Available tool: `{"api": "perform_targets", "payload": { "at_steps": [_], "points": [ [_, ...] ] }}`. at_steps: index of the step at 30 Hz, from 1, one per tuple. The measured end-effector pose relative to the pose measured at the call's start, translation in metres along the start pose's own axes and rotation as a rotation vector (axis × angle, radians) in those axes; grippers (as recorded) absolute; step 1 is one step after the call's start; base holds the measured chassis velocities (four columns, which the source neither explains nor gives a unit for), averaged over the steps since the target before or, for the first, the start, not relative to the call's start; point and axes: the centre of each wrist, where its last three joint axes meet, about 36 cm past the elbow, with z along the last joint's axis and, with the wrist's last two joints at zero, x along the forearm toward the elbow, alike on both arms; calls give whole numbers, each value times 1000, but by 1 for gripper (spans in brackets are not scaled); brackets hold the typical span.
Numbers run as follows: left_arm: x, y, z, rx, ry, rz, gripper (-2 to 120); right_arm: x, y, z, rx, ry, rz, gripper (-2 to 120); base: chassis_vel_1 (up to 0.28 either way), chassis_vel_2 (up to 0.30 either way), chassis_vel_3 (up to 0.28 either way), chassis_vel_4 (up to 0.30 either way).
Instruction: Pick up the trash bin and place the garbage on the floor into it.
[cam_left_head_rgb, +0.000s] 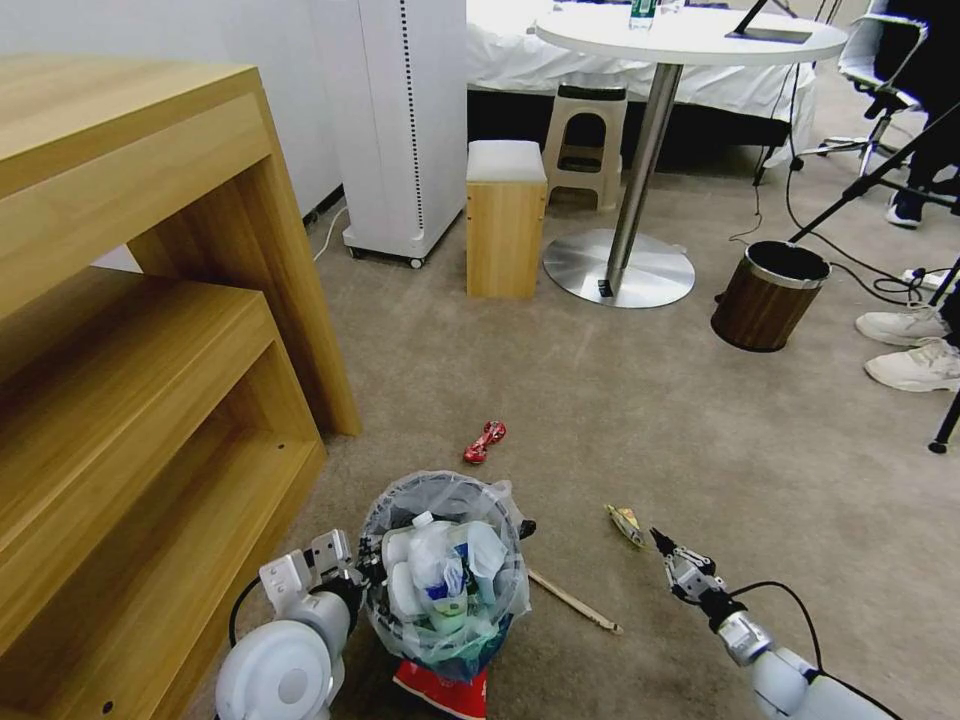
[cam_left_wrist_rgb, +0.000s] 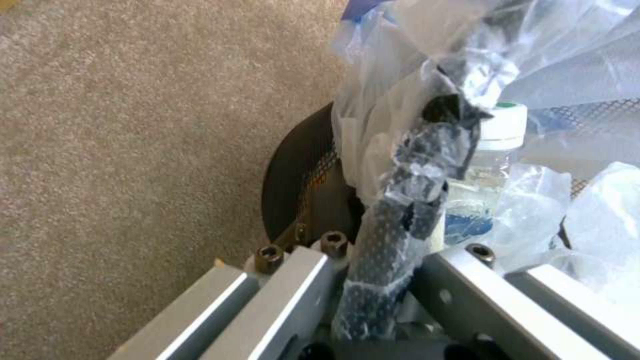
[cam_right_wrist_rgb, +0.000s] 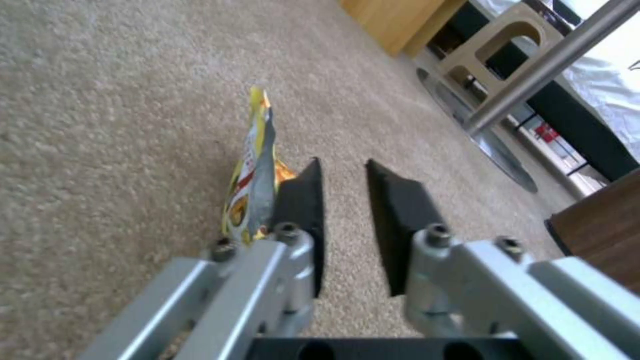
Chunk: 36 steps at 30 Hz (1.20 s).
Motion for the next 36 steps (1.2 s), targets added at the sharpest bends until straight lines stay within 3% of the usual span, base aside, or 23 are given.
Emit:
{"api": "perform_targets", "payload": {
  "at_steps": [4, 6, 8, 13, 16, 18, 20, 36],
  "points": [
    [2, -1, 1, 2, -3, 4, 0, -5, 0, 3, 1, 16, 0, 39, 0, 0, 0, 0],
    [3, -2, 1, 3, -3, 5, 0, -7, 0, 3, 0, 19, 0, 40, 0, 0, 0, 0],
    [3, -2, 1, 6, -4, 7, 0, -13, 1, 3, -3, 21, -4, 53, 0, 0, 0, 0],
    [3, -3, 1, 11, -5, 9, 0, -23, 5, -1, -11, 11, -6, 67, 0, 0, 0, 0],
    [2, -3, 2, 13, -5, 7, 0, -31, 9, -9, -22, -19, -17, 84, 0, 0, 0, 0],
    [2, -3, 2, 14, -7, 7, 0, -32, 10, -10, -23, -21, -20, 86, 0, 0, 0, 0],
    [2, -3, 2, 16, -10, 8, 0, -34, 11, -10, -20, -23, -23, 97, 0, 0, 0, 0],
    [2, -3, 5, 18, -8, 12, 0, -31, 4, 2, -5, 29, -9, 100, 0, 0, 0, 0]
  ]
}}
